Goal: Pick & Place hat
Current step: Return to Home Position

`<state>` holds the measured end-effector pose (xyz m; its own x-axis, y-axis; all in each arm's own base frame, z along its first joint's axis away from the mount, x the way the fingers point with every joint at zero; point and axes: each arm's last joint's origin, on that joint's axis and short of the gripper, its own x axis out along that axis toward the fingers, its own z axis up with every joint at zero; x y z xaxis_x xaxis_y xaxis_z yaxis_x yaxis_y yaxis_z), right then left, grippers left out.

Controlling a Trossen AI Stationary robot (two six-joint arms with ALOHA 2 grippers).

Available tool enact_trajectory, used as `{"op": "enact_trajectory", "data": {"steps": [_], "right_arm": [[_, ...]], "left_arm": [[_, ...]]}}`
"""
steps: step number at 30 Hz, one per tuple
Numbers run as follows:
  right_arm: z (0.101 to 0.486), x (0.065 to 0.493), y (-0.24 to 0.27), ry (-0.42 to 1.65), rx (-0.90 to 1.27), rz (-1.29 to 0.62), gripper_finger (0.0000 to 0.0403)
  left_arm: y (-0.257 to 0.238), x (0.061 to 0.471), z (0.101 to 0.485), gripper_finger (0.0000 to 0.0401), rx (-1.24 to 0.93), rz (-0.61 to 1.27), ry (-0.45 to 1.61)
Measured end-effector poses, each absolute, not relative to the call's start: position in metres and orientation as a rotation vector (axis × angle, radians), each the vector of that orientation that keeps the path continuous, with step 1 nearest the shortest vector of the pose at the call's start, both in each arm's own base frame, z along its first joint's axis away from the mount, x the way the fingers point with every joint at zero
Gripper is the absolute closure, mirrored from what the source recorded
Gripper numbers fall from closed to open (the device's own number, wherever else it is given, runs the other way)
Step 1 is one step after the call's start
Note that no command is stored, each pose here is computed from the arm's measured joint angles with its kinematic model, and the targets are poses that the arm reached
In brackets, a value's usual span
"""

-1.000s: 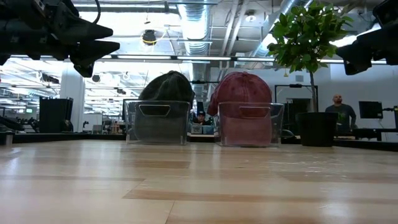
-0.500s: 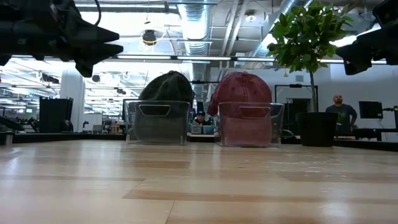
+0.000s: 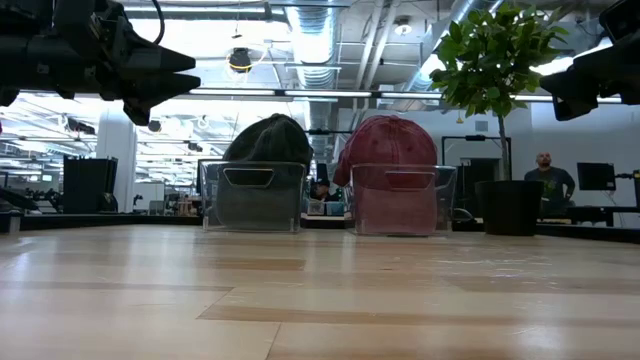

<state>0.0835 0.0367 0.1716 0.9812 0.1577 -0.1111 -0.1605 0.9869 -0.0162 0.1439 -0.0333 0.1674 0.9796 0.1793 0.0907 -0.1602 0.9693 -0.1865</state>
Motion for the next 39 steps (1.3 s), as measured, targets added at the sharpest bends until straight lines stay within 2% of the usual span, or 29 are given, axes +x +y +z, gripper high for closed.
{"op": "enact_trajectory", "data": {"steps": [12,20,39], "right_arm": [[0.1715,0.0835,0.0367,0.11,-0.025,0.16,0.0218],[0.1715,0.0835,0.0367,0.11,-0.025,0.16,0.0222],[0.1715,0.0835,0.0367,0.11,-0.025,0.16,0.022]], "left_arm": [[-0.0334,0.1437,0.1695,0.0238,-0.14,0.167,-0.124],[-0.0364,0.144,0.1698,0.0238,-0.131,0.064,-0.123],[-0.0364,0.144,0.1701,0.0238,-0.132,0.062,-0.125]]}}
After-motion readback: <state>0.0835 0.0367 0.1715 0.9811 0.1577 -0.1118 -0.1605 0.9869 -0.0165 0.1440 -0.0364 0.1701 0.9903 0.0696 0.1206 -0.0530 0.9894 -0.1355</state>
